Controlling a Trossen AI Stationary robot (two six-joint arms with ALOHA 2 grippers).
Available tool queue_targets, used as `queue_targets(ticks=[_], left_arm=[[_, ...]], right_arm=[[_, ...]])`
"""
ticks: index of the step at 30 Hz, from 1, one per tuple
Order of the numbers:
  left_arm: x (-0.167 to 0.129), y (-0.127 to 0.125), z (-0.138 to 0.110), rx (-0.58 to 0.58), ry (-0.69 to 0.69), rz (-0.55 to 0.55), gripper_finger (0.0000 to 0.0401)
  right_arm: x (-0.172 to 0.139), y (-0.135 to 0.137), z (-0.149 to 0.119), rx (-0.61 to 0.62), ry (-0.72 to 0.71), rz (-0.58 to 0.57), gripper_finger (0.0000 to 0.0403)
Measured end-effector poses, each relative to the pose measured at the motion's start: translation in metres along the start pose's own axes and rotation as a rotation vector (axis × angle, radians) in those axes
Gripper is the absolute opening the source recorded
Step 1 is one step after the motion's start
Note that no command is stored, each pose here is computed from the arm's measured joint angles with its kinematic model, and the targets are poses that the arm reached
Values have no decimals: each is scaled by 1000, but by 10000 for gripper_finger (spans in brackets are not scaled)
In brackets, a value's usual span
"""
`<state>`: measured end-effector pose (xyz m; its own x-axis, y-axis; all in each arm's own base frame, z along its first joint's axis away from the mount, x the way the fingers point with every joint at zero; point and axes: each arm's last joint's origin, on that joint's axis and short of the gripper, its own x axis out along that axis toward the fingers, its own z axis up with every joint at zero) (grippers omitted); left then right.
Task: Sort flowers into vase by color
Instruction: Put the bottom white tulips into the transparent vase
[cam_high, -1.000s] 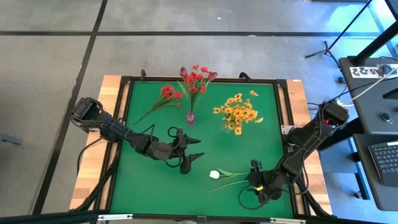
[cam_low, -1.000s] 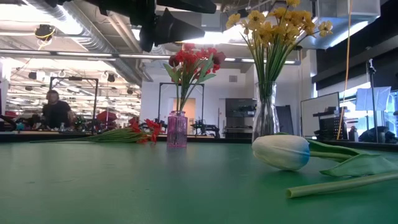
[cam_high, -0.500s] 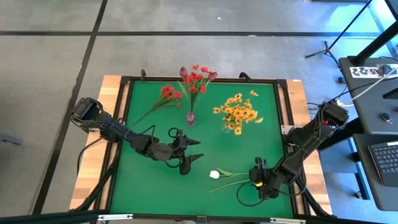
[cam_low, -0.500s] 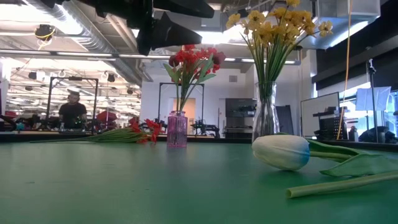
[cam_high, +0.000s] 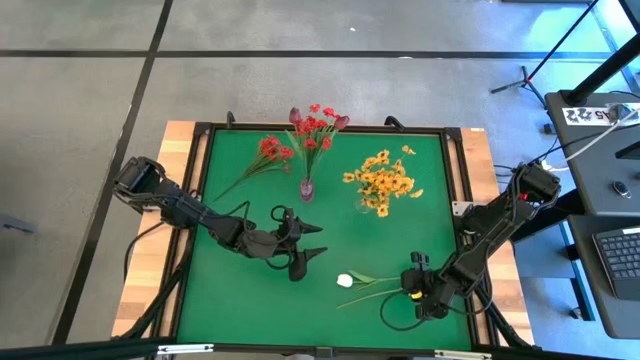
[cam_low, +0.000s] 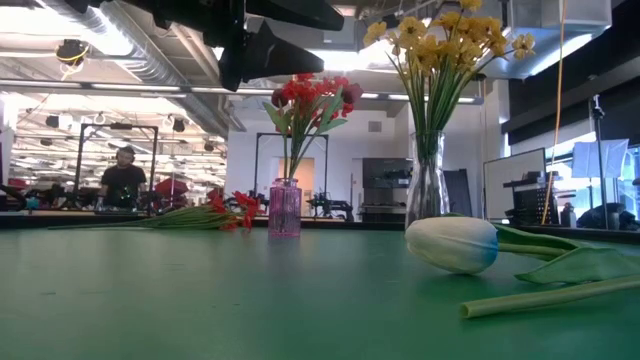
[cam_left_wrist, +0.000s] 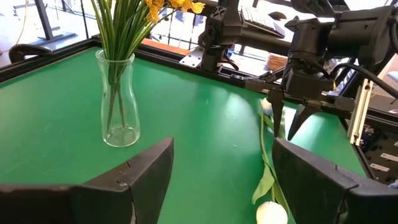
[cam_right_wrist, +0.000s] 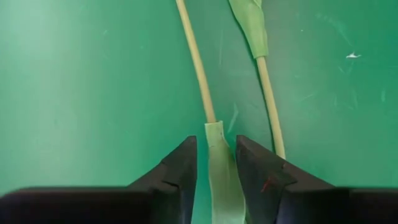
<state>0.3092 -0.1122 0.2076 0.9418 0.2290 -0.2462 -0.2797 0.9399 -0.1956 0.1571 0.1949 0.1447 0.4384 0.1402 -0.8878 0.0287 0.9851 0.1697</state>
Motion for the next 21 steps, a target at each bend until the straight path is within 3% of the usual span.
queue_targets(ticks=[11, 21], left_arm=[[0, 0, 0, 3, 3, 1, 266], [0, 0, 0, 3, 4, 1, 266]], right_arm=[[19, 0, -6, -19, 39, -64, 129], [7, 7, 2, -40, 111, -92, 56]])
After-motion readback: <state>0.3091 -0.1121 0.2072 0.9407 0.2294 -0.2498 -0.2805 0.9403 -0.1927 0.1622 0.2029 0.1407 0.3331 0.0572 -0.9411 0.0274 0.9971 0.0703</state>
